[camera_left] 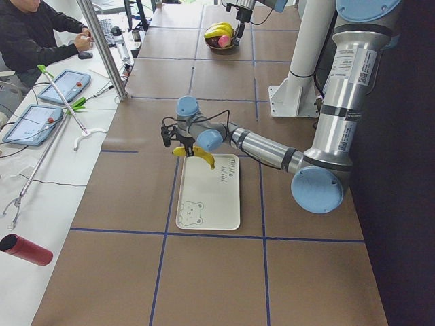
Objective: Transfer all bananas from basket to plate
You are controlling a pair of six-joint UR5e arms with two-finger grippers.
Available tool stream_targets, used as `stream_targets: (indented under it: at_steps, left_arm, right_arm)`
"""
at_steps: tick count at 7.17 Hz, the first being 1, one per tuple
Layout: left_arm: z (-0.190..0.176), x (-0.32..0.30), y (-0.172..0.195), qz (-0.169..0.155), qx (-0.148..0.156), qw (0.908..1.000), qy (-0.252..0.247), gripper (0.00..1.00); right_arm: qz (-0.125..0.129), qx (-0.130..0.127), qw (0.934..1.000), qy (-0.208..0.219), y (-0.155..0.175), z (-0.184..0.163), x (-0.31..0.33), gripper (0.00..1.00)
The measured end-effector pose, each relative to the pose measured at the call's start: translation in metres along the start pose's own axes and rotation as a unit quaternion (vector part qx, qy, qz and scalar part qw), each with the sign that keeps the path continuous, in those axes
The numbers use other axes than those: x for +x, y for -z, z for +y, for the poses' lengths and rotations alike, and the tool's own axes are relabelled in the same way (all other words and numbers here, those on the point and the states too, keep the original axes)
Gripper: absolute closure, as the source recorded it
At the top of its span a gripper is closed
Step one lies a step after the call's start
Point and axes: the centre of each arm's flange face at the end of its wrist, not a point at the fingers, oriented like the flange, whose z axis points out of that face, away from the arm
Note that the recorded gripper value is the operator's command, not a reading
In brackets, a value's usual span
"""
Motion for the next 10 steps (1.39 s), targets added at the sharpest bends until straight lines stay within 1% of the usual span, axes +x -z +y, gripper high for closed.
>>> stream_targets:
  at_steps: [1,3,5,8,9,10]
  left_arm:
    - [0.006,-0.044,-0.012,-0.024,-0.012,0.9996,-0.006,1.00]
    - [0.013,-0.089,-0.031,-0.053,-0.030,0.9981,0.005,1.00]
    - [0.013,-0.105,-0.042,-0.065,-0.037,0.9971,0.013,1.00]
    - [0.010,-0.111,-0.047,-0.071,-0.037,0.9967,0.010,1.00]
    - [0.009,-0.113,-0.047,-0.074,-0.033,0.9967,0.004,0.30]
    - [0.008,-0.117,-0.048,-0.081,-0.026,0.9963,0.001,0.01]
  right_arm:
    - [0.011,-0.004,0.9999,0.004,0.001,-0.004,0.008,0.00]
    - [0.019,-0.004,0.9998,0.005,0.002,-0.008,0.014,0.00]
    - [0.020,-0.003,0.9998,0.005,0.002,-0.010,0.014,0.00]
    - [0.019,-0.001,0.9998,0.005,0.002,-0.011,0.013,0.00]
    - [0.017,-0.001,0.9998,0.005,0.002,-0.011,0.013,0.00]
    - [0.016,-0.001,0.9999,0.006,0.003,-0.011,0.012,0.00]
